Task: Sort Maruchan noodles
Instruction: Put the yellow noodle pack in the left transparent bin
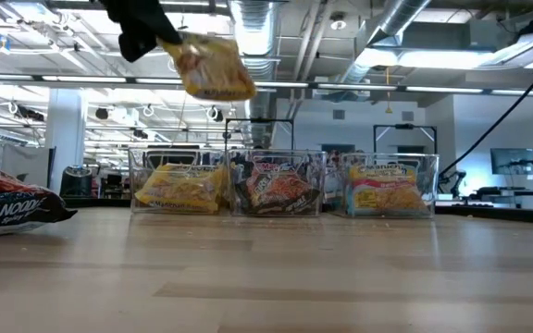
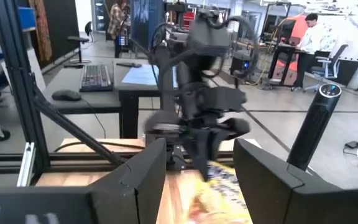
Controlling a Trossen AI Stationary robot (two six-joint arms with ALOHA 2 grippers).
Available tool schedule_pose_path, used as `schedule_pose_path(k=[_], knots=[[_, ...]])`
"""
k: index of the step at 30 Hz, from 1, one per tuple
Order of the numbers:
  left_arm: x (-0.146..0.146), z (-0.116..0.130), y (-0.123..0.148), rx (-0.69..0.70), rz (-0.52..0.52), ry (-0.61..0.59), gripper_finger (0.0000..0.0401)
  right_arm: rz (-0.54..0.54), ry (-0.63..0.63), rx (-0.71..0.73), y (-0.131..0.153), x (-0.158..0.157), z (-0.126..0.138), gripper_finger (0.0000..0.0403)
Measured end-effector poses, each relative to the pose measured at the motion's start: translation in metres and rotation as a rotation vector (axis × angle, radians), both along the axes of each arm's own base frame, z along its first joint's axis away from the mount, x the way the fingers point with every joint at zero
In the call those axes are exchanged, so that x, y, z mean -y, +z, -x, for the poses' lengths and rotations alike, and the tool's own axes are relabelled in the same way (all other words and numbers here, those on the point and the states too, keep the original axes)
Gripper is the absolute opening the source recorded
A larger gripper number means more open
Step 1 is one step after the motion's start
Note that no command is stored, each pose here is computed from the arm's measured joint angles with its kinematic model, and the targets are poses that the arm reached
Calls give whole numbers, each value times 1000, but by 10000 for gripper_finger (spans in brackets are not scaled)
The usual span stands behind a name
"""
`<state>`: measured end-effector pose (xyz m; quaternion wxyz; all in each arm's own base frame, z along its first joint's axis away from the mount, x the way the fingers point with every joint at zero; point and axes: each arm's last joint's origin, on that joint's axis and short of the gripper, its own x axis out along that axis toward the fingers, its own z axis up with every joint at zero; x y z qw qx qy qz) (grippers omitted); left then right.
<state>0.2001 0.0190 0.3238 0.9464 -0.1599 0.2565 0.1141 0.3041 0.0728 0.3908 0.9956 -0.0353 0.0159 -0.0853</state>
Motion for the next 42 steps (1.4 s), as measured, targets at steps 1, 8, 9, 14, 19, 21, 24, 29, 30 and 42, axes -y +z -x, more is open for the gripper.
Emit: schedule_pose_path(k=[1,8,9,14,19,21,24,29,30,42], knots=[[-5,1,0,-11,-34,6,15,0,-4,-1,0,1,0,209],[-40,11,-5,-110,-218,-21,11,-9,-40,4,0,12,-3,209],[-45,14,-5,-128,-245,-19,11,-9,-46,5,0,14,-3,209],[-68,23,-6,-210,-424,-37,10,-9,-63,4,0,19,-4,209],[-83,32,-12,-299,-523,-132,10,-9,-69,5,0,21,-4,209],[-88,35,-16,-350,-532,-161,10,-10,-70,5,0,21,-4,209],[-96,37,-23,-414,-529,-175,10,-10,-74,4,0,23,-5,209],[-106,38,-32,-475,-509,-204,10,-12,-82,5,0,25,-5,209],[-108,37,-34,-485,-504,-214,10,-20,-82,7,0,25,-5,209],[-120,18,-60,-519,-387,-316,11,-65,-100,9,-1,30,-6,209]])
